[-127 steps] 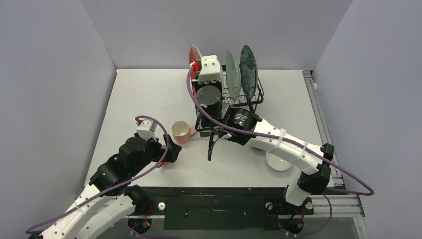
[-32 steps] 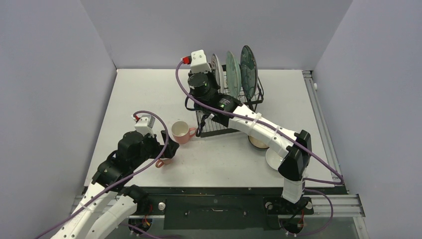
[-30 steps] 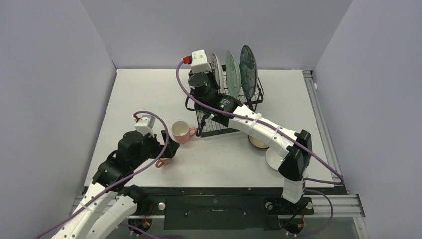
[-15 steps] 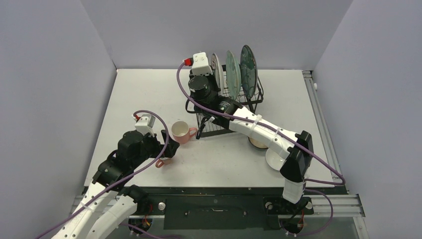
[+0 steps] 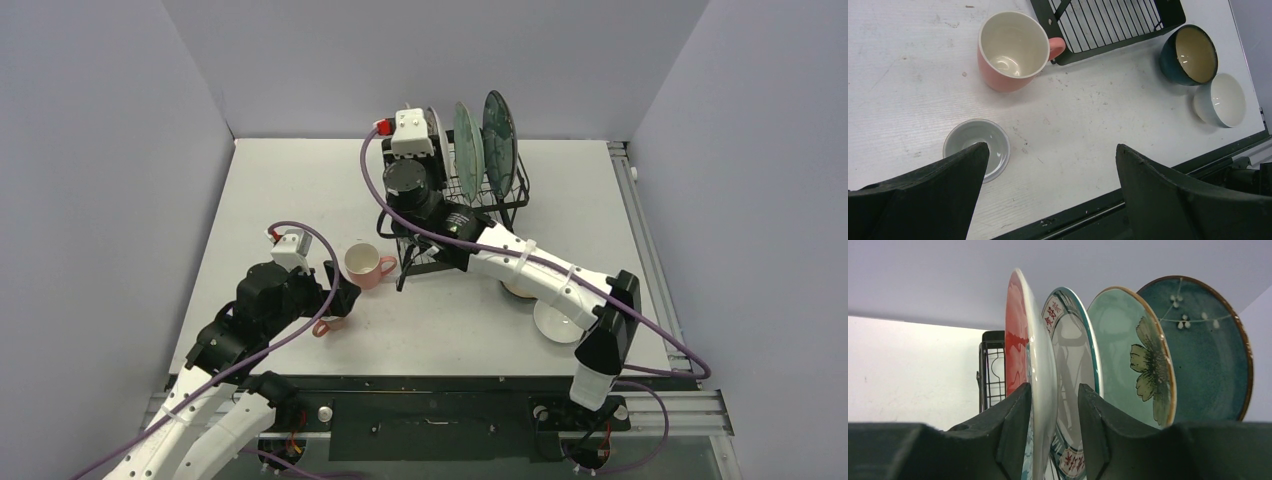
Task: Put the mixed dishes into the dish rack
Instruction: Insert the plate into the dish rack.
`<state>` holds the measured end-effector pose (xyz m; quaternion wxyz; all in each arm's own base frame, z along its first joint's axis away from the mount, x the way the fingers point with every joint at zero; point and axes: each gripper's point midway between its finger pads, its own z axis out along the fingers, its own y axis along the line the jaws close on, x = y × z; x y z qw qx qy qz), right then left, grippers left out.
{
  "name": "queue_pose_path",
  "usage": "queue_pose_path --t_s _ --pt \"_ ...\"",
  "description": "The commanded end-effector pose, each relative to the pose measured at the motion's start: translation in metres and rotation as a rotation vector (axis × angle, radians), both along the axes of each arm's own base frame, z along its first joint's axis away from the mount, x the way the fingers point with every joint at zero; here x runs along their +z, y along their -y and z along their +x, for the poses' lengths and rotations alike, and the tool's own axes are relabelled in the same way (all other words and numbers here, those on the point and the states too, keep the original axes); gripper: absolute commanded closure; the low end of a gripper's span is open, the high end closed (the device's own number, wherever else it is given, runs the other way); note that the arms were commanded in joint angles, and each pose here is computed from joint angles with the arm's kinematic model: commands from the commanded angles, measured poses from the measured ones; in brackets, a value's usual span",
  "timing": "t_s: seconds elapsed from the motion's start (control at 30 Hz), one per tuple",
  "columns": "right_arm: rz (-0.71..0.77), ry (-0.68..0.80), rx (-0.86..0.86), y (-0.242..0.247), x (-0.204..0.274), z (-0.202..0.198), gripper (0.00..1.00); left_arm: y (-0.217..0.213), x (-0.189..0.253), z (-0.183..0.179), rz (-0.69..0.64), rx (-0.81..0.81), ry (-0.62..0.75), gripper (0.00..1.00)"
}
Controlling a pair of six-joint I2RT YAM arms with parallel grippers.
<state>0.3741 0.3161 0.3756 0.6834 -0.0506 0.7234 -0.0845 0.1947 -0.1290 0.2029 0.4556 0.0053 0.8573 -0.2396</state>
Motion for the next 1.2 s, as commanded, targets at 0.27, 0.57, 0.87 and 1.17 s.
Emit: queue_pose_path --t_s 0.27,0.57,0.87,1.17 --pt "0.159 0.083 -0.023 0.031 0.059 -0.035 0.6 0.002 0.009 0.006 -0.015 -0.004 0.038 0.04" --pt "0.207 0.037 0.066 0.044 0.065 -0.062 0.58 -0.001 0.006 0.008 -0.002 0.021 0.027 0.04" --pt "0.199 -0.049 0.154 0.067 0.036 -0.097 0.56 -0.014 0.0 0.012 0.031 0.121 -0.006 0.04" --pt "0.183 -0.157 0.228 0.09 -0.017 -0.128 0.56 -0.015 -0.021 0.011 0.09 0.168 -0.146 0.04"
